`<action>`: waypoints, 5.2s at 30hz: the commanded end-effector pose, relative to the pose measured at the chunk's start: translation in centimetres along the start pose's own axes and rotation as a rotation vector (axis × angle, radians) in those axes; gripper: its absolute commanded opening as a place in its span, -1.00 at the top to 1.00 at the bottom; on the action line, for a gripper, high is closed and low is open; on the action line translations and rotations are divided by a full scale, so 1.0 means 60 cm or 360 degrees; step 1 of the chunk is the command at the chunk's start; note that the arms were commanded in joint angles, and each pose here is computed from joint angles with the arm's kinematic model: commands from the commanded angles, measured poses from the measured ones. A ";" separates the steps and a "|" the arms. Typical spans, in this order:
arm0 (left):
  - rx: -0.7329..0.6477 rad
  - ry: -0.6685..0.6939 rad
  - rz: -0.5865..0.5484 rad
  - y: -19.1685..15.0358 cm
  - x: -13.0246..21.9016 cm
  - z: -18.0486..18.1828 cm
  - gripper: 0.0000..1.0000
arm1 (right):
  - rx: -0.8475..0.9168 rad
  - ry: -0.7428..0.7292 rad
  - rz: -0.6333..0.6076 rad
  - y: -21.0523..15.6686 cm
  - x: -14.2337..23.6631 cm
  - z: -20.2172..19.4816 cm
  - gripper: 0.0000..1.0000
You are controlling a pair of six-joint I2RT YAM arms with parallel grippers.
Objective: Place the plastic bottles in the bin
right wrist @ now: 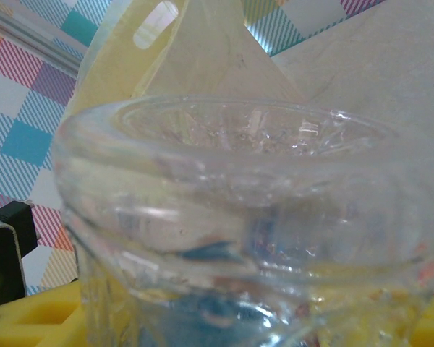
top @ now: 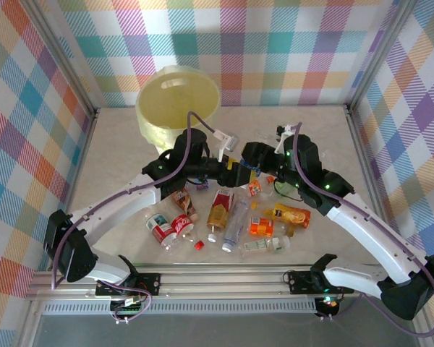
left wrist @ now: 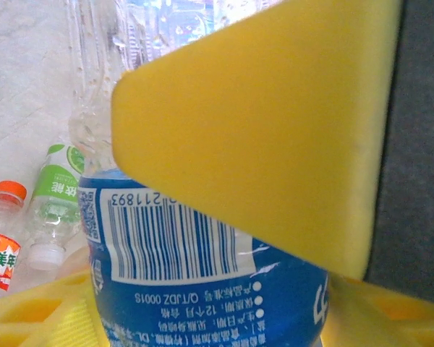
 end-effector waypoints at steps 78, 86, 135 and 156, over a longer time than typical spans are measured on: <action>-0.0295 0.1166 -0.0088 0.222 0.186 0.073 -0.11 | 0.0933 0.0386 0.0145 -0.023 0.196 0.042 -0.99; -0.0213 0.1301 -0.0098 0.250 0.228 0.155 -0.10 | 0.0940 0.0375 0.0105 -0.023 0.189 0.037 -0.99; 0.0114 0.1321 0.0379 0.159 0.179 0.364 -0.42 | 0.0896 0.0414 0.0176 -0.040 0.164 0.028 -0.99; -0.0060 0.1280 0.0013 0.242 0.245 0.241 -1.00 | 0.0763 -0.0169 0.0193 -0.043 0.109 -0.052 -0.99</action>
Point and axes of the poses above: each hand's point on the last joint's axis, 136 mm out from that joint toward the fingers, its own x axis back along the fingers, its own z axis along the line the jaws close on, y = z × x, the point moved 7 cm from there along x, back along the fingers, and after that the axes turned 3 degrees about -x, right-handed, at the moved point
